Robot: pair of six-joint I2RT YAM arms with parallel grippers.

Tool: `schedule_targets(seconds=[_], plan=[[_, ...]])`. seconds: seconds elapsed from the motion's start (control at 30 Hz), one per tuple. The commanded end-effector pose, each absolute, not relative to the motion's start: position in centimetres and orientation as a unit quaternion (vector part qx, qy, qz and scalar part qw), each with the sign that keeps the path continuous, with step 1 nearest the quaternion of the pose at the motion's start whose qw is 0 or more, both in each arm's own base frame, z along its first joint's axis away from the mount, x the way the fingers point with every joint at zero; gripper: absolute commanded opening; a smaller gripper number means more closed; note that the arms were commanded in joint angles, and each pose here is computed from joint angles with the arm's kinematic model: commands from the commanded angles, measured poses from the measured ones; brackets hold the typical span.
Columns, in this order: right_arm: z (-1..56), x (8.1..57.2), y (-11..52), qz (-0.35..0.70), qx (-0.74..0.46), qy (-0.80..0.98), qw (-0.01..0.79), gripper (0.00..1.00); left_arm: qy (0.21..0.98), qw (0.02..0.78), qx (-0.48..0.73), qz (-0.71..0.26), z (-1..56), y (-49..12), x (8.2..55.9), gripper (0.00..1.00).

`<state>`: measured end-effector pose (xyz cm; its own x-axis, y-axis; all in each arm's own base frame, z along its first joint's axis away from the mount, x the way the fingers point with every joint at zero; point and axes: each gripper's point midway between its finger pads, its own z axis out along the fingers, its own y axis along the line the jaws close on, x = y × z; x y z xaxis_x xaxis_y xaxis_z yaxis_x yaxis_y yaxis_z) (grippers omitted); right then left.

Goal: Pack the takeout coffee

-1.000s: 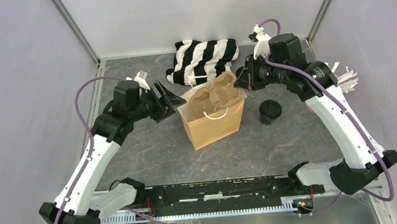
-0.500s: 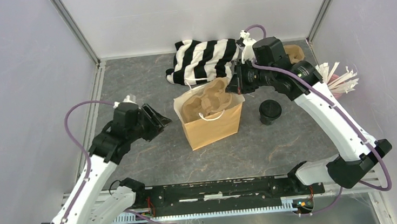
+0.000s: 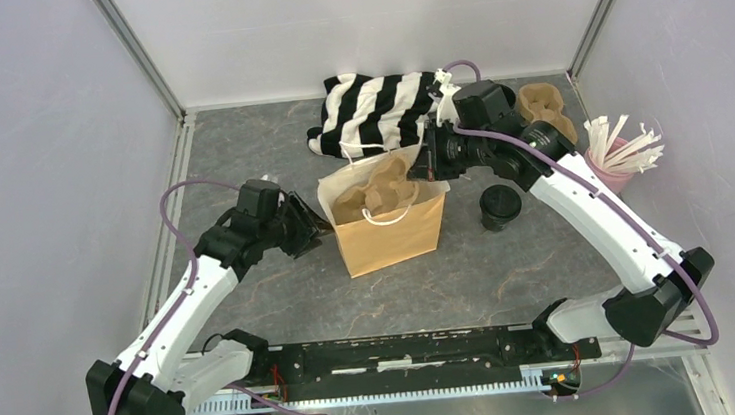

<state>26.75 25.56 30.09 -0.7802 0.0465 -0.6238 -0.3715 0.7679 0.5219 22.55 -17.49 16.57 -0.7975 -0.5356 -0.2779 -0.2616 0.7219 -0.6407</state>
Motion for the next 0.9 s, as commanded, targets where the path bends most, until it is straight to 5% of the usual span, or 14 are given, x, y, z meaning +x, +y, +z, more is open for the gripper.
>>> schedule_targets(seconds=[0.0, 0.87], plan=[[31.6, 27.4, 26.7, 0.359, -0.08, 0.867, 0.338, 0.0, 0.894, 0.241, -0.192, -0.325, 17.2, -18.4, 22.7, 0.55], [28.7, 28.2, 27.1, 0.347, -0.074, 0.875, 0.329, 0.03, 0.897, 0.242, -0.185, -0.321, 16.8, -18.2, 22.5, 0.54]])
